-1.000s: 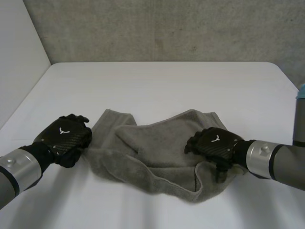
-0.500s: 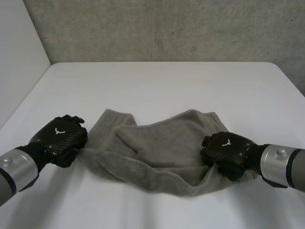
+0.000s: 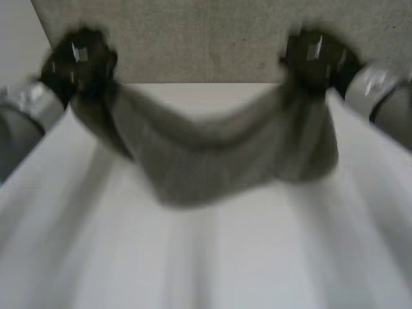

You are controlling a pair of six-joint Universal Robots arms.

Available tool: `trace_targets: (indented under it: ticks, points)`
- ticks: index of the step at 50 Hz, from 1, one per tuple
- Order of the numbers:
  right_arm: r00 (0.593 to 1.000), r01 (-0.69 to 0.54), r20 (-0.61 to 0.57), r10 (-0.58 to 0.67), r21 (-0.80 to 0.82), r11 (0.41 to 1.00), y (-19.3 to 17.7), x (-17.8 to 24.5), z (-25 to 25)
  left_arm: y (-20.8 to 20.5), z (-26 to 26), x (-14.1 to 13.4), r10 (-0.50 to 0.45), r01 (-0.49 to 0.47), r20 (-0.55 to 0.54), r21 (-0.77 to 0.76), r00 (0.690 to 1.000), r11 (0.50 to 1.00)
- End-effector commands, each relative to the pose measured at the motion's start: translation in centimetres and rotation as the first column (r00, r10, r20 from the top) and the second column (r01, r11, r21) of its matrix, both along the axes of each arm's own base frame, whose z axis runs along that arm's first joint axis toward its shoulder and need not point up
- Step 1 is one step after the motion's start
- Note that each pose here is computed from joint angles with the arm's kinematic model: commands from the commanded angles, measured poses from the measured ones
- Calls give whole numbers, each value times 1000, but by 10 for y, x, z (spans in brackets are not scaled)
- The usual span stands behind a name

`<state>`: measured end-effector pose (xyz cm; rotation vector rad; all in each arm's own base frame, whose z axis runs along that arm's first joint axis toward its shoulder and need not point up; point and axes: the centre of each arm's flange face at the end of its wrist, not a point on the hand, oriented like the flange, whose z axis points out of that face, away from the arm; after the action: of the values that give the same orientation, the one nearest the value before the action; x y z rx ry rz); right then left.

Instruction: Fold the towel.

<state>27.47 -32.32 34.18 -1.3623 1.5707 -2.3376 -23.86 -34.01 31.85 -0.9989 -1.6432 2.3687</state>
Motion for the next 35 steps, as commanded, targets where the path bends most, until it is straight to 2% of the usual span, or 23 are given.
trace_targets:
  ticks: [1, 2, 6, 8, 9, 13, 14, 16, 17, 19, 22, 27, 35]
  points:
    - [952, 1, 299, 66, -220, 975, 7, -5, 68, 0, 93, 0, -103, 23, -267, -288, 958, 957]
    - [952, -4, 298, 66, -204, 979, 9, -5, 61, 6, 104, 1, -152, 48, -308, -321, 939, 946]
    - [962, -6, 270, 45, -145, 989, 12, -6, 37, 11, 92, 2, -216, 112, -343, -300, 914, 947]
    - [977, 8, 212, 13, -101, 995, 16, -10, 10, 5, 53, 9, -202, 136, -326, -214, 924, 967]
    - [977, 8, 212, 13, -101, 995, 16, -10, 9, 5, 52, 9, -202, 137, -325, -213, 924, 967]
    - [995, 46, 86, -43, -28, 999, 14, -29, -39, 0, -16, 27, -152, 144, -269, -47, 951, 988]
    - [995, 46, 85, -43, -28, 999, 14, -29, -39, 0, -16, 27, -151, 144, -269, -46, 951, 988]
    - [1000, 10, 0, -10, 51, 999, 26, -32, -76, 3, -67, 38, -120, 142, -227, 79, 966, 987]
    - [1000, 10, 0, -10, 52, 999, 26, -32, -76, 3, -67, 38, -120, 142, -227, 80, 966, 987]
    - [997, -31, -72, 41, 135, 990, 43, -32, -112, 12, -114, 41, -116, 148, -169, 191, 979, 970]
    - [989, -42, -131, 68, 193, 980, 59, -34, -139, 18, -132, 40, -124, 152, -135, 227, 983, 962]
    - [979, -36, -183, 88, 269, 963, 74, -37, -159, 40, -169, 40, -152, 147, -9, 304, 988, 941]
    - [973, -39, -198, 117, 357, 933, 85, -39, -162, 55, -177, 42, -161, 124, 63, 396, 985, 910]
